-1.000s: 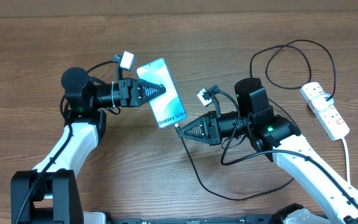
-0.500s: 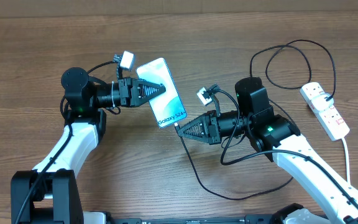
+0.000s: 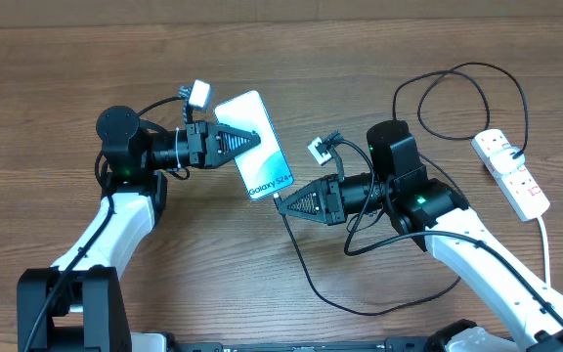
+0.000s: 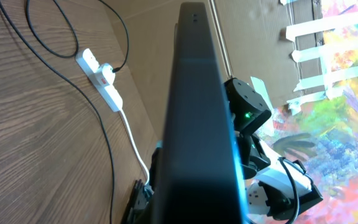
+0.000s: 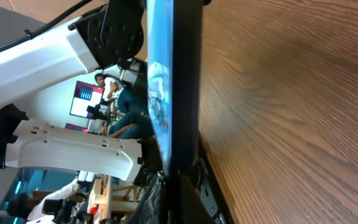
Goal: Plug charger to phone and switch on socket
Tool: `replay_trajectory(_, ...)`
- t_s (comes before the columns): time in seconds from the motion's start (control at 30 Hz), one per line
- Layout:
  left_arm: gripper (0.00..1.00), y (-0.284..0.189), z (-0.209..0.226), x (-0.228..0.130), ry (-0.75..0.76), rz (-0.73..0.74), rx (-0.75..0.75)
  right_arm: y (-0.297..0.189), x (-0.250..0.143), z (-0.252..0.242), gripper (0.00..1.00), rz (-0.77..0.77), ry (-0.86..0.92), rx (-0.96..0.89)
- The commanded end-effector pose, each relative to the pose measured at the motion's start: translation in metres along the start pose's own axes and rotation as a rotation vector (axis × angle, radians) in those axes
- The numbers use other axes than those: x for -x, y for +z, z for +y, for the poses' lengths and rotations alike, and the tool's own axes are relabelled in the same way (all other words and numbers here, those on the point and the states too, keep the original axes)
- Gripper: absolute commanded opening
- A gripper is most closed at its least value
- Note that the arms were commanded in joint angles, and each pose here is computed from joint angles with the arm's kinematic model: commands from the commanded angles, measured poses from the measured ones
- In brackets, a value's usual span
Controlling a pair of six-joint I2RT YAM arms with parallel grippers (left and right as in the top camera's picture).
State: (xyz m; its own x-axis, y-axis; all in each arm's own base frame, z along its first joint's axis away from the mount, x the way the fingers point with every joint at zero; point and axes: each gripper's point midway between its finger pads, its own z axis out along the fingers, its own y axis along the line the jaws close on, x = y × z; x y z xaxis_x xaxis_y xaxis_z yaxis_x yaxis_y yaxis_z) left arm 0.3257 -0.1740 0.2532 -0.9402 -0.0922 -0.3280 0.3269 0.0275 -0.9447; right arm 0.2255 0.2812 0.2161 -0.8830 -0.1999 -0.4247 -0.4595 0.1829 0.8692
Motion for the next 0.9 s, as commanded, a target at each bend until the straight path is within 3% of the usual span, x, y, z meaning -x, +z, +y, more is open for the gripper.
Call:
replay_trajectory(0.0,0.04,0.002,-0.006,0.006,0.026,-0.002,-0.003,0.001,0.003,0.008,0.04,0.007,-0.011,0.027)
replay_trajectory(0.87,0.04,0.004,-0.008,-0.001,0.031,0.038,-0.015,0.001,0.018,0.001,0.04,-0.058,-0.072,-0.027)
